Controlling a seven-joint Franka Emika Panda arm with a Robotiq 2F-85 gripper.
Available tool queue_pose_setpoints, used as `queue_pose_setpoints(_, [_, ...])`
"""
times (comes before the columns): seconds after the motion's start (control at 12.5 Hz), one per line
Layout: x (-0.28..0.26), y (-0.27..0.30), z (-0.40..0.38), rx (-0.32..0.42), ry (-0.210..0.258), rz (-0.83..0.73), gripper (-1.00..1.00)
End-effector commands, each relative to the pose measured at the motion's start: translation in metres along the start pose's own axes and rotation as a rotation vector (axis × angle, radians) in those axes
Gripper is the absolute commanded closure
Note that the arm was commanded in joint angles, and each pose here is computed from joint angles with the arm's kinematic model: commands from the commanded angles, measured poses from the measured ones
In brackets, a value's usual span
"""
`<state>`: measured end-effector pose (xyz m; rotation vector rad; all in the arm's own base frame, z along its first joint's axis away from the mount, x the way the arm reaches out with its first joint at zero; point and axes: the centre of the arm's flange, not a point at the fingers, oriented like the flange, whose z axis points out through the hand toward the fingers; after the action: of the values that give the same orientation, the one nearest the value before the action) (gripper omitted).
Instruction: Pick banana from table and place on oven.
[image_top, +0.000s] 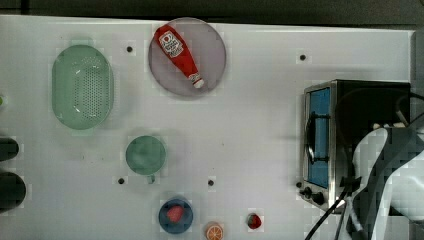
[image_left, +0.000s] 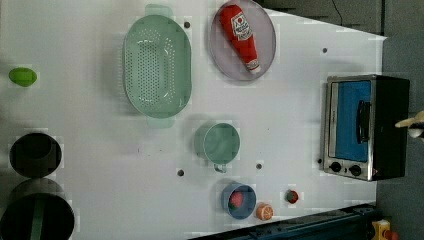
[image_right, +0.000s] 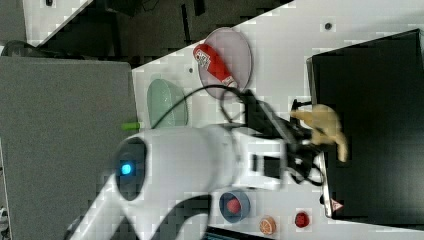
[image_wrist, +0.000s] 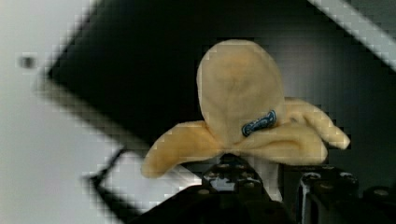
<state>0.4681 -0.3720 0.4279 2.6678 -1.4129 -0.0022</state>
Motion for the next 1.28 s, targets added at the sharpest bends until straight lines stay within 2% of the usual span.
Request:
queue_pose_setpoints(0.08, [0.014, -0.004, -0.020, 0.011, 0.058, -0.224, 0.57])
queue_pose_setpoints(0.16, [0.018, 0.000, -0.016, -0.001, 0.058, -0.258, 0.56])
queue_pose_setpoints(0.24, [0.019, 0.003, -0.013, -0.004, 0.052, -0.276, 0.47])
queue_pose_setpoints(0.64, [0.016, -0.005, -0.010, -0.005, 0.039, -0.291, -0.64])
queue_pose_setpoints(0.72, [0.014, -0.008, -0.009, -0.006, 0.028, -0.297, -0.87])
queue_pose_setpoints(0.8, [0.011, -0.012, -0.007, -0.007, 0.006, -0.305, -1.00])
queue_pose_setpoints(0.96, [0.000, -0.033, -0.013, 0.000, -0.025, -0.344, -1.00])
queue_pose_setpoints(1.04, [-0.008, -0.052, -0.024, 0.013, -0.026, -0.379, -1.00])
queue_pose_setpoints(1.2, [-0.035, -0.105, -0.058, 0.069, 0.005, -0.448, -1.00])
queue_pose_setpoints(1.28, [-0.053, -0.132, -0.073, 0.108, 0.015, -0.434, -1.00])
